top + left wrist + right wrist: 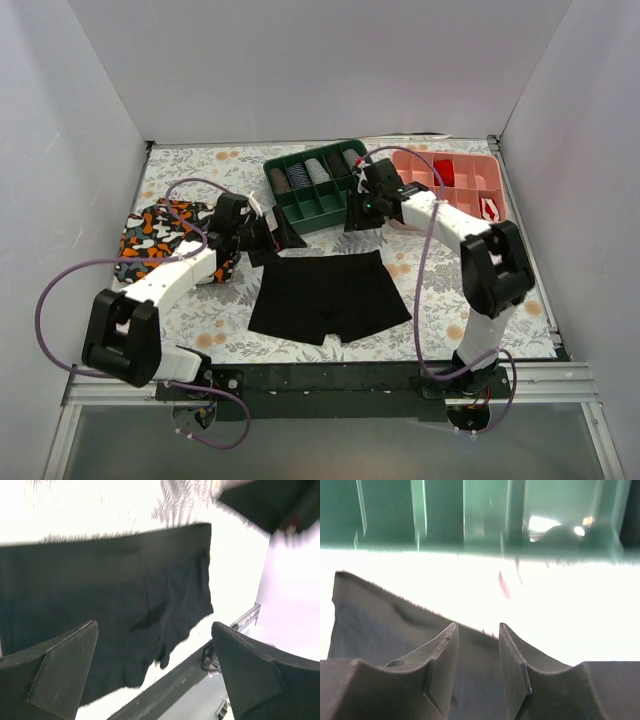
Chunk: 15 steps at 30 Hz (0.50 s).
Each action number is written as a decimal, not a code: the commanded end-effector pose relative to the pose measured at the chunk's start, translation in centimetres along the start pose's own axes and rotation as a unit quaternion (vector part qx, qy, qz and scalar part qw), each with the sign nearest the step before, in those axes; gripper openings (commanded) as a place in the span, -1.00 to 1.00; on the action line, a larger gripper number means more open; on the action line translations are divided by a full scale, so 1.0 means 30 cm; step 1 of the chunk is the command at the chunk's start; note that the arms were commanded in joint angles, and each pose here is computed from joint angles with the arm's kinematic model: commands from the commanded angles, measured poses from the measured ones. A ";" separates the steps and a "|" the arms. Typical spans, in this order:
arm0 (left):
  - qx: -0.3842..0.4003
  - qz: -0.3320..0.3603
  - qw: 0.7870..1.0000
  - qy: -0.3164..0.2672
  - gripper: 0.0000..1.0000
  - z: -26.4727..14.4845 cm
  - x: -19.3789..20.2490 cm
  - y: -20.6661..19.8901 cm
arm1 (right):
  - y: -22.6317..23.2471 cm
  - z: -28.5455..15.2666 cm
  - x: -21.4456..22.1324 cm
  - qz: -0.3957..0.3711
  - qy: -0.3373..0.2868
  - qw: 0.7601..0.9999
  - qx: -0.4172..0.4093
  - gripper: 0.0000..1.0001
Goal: Roll the underwear
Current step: Move the storage box to the center of the board, then fold the underwear at the center of the board.
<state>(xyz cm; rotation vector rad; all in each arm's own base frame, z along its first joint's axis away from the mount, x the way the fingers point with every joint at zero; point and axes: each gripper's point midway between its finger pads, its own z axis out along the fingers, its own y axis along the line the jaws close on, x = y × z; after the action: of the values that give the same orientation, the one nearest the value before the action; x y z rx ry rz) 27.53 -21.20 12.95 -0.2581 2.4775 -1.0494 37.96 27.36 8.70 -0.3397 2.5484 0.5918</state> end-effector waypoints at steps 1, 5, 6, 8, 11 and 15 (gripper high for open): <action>-0.006 0.023 0.999 0.030 0.96 0.075 -0.043 -0.056 | -0.043 -0.203 0.036 0.013 -0.043 0.999 0.006 -0.07; 0.006 0.050 0.998 0.044 0.96 0.149 -0.034 -0.147 | -0.090 -0.335 0.158 0.057 -0.055 0.997 0.009 -0.07; 0.006 0.057 0.998 0.029 0.96 0.161 -0.061 -0.188 | -0.107 -0.351 0.190 0.065 -0.055 0.996 0.016 -0.07; -0.001 0.063 0.997 0.052 0.96 0.219 -0.018 -0.207 | -0.132 -0.392 0.271 0.090 -0.057 0.994 0.022 -0.05; 0.009 0.077 0.995 0.066 0.96 0.281 0.013 -0.296 | -0.155 -0.425 0.375 0.133 -0.055 0.989 0.022 -0.05; -0.021 0.094 0.990 0.107 0.96 0.440 0.109 -0.325 | -0.160 -0.431 0.506 0.167 -0.039 0.985 0.012 -0.06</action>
<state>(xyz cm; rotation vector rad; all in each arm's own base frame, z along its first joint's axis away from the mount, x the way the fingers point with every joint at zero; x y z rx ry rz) 31.08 -34.05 12.12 0.0307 2.6039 -1.0457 24.14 15.60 10.60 0.0179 2.5126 0.6197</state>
